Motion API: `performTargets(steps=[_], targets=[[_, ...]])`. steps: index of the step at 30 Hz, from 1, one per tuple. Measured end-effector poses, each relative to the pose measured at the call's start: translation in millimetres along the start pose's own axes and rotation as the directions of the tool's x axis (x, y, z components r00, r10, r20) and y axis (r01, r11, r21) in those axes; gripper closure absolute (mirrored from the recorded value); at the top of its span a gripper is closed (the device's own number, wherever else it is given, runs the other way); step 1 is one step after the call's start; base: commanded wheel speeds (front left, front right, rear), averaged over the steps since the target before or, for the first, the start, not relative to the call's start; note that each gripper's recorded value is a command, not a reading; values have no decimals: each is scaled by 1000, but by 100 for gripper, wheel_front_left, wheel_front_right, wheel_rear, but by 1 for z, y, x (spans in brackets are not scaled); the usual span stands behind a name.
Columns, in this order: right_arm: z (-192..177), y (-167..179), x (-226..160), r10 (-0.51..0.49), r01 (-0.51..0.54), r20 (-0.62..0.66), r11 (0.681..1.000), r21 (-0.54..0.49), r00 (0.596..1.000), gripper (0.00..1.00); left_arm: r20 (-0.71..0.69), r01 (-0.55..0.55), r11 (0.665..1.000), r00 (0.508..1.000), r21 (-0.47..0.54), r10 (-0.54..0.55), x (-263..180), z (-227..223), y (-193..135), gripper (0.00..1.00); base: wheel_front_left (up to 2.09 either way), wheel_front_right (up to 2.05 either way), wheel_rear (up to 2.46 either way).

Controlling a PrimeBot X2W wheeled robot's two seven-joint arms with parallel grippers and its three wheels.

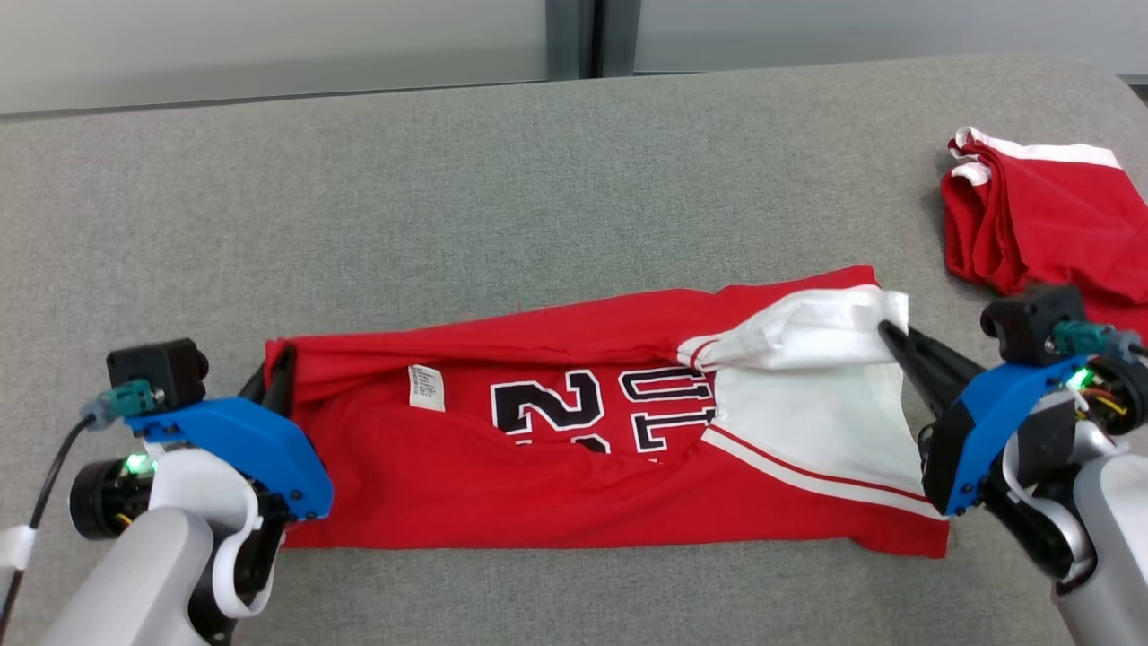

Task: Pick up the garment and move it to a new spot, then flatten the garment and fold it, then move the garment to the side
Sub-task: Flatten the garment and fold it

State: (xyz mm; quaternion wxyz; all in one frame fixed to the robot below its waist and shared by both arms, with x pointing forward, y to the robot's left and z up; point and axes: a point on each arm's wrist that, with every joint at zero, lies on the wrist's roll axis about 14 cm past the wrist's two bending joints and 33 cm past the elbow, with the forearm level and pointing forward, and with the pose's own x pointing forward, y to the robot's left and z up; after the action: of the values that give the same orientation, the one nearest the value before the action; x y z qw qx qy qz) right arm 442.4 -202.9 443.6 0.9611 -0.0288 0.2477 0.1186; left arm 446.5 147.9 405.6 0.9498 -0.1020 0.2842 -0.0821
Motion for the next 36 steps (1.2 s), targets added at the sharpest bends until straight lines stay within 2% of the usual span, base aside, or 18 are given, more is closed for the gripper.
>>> performTargets(steps=[10,13,14,15,16,17,28,36], targets=[[-23,7,-14,-13,14,-4,998,69,1000,100,-3,-13,998,1000,-66,13,-7,-21,0,100,0,0,0],[-27,7,-18,-26,26,5,996,89,1000,100,53,-16,996,998,-91,21,-9,-12,0,100,0,0,0],[-29,7,-19,-31,30,6,995,99,1000,92,75,-15,995,997,-100,23,-11,-8,-1,80,0,0,0],[-31,7,-20,-34,33,7,993,110,999,72,88,-9,994,996,-105,18,-13,-8,-3,62,0,0,0],[-34,8,-22,-38,37,7,992,121,999,38,96,-5,993,995,-115,16,-15,-8,-4,16,0,0,0],[-37,8,-23,-43,43,2,991,129,999,0,99,-3,992,995,-125,15,-18,-11,-6,0,0,0,0],[-66,-7,-45,-136,137,-20,967,213,991,0,57,-32,979,997,-203,44,-57,-47,-6,0,0,0,0],[-46,-19,-57,-190,172,47,951,257,981,0,239,-100,970,959,-220,153,-78,-13,12,0,0,0,0]])
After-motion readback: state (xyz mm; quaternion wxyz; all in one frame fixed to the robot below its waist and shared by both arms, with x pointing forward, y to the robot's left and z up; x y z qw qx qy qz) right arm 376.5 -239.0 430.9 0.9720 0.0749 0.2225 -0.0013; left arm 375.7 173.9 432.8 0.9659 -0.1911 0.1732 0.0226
